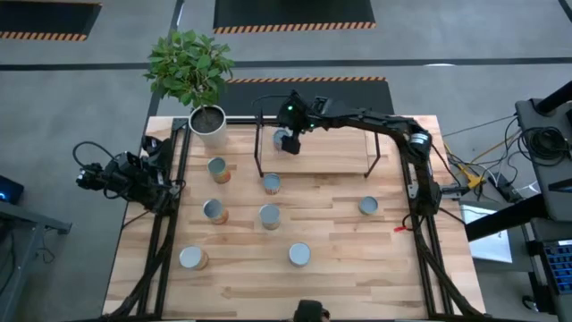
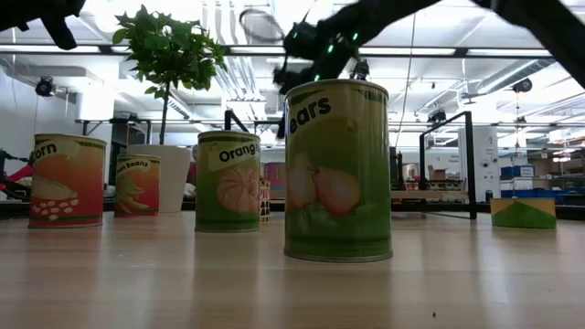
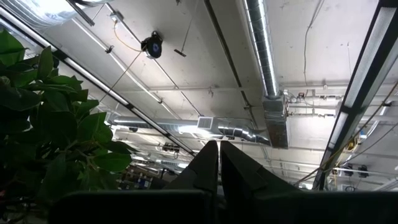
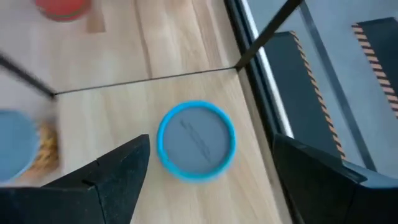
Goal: Pick and place cans onto a shelf
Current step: Put the small canned corn on the shelf
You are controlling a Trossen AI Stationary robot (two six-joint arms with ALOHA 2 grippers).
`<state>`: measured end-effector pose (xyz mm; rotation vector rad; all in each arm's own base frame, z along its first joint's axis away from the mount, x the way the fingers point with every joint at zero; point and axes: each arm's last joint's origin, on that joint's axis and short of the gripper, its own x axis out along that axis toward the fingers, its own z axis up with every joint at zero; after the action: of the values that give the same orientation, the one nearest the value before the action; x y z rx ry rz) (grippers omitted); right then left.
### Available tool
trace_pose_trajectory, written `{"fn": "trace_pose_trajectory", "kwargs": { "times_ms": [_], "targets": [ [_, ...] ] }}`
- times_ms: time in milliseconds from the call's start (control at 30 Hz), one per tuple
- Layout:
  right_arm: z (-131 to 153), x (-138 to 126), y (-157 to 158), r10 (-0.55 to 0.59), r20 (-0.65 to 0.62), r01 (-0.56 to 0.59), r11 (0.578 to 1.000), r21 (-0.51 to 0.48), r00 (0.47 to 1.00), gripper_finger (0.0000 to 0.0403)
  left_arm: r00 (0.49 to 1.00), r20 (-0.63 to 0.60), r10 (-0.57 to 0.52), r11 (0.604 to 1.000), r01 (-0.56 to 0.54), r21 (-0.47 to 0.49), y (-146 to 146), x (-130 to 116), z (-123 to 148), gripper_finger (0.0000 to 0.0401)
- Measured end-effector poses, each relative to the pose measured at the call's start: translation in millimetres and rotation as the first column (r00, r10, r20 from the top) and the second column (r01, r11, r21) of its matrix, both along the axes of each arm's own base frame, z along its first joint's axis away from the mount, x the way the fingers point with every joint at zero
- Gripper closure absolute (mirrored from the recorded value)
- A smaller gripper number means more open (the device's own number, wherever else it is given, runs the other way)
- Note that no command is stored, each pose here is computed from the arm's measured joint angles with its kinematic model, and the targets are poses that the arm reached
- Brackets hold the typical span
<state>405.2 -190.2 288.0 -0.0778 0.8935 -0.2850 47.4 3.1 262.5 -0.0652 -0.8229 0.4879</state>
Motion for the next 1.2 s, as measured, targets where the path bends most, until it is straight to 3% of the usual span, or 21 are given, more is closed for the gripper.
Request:
{"fn": "trace_pose_trajectory", "kwargs": {
  "times_ms": [100,200,333,467,633,833,1200],
  "targets": [
    [7,-14,6,0.001,-0.039,0.000,1.000,0.016,0.999,0.0080,1.000,0.000,0.000,1.000,0.000,0.000,0,0,0,0.0401],
    [-2,-23,5,-0.002,-0.092,0.005,0.999,0.034,0.996,0.0108,1.000,0.000,0.000,1.000,0.000,0.000,0,0,0,0.0401],
    [-27,-29,-6,-0.026,-0.129,0.030,0.999,0.028,0.991,0.0188,1.000,-0.001,0.000,1.000,0.000,0.000,0,0,0,0.0401],
    [-49,-30,-19,-0.056,-0.090,0.055,0.998,-0.009,0.994,0.0285,1.000,0.000,0.000,1.000,0.000,0.000,0,0,0,0.0401],
    [-59,-27,-27,-0.041,-0.047,0.039,0.998,-0.043,0.998,0.0382,1.000,0.000,-0.001,1.000,0.001,0.000,0,0,0,0.0401],
    [-69,-18,-25,0.030,0.021,-0.031,0.998,0.052,0.999,0.0391,1.000,0.002,0.000,1.000,0.000,0.000,0,0,0,0.0401],
    [-70,-12,-27,-0.003,0.080,-0.001,0.998,0.056,0.997,0.0394,1.000,0.004,0.000,1.000,0.000,-0.001,0,0,0,0.0401]
  ]
}}
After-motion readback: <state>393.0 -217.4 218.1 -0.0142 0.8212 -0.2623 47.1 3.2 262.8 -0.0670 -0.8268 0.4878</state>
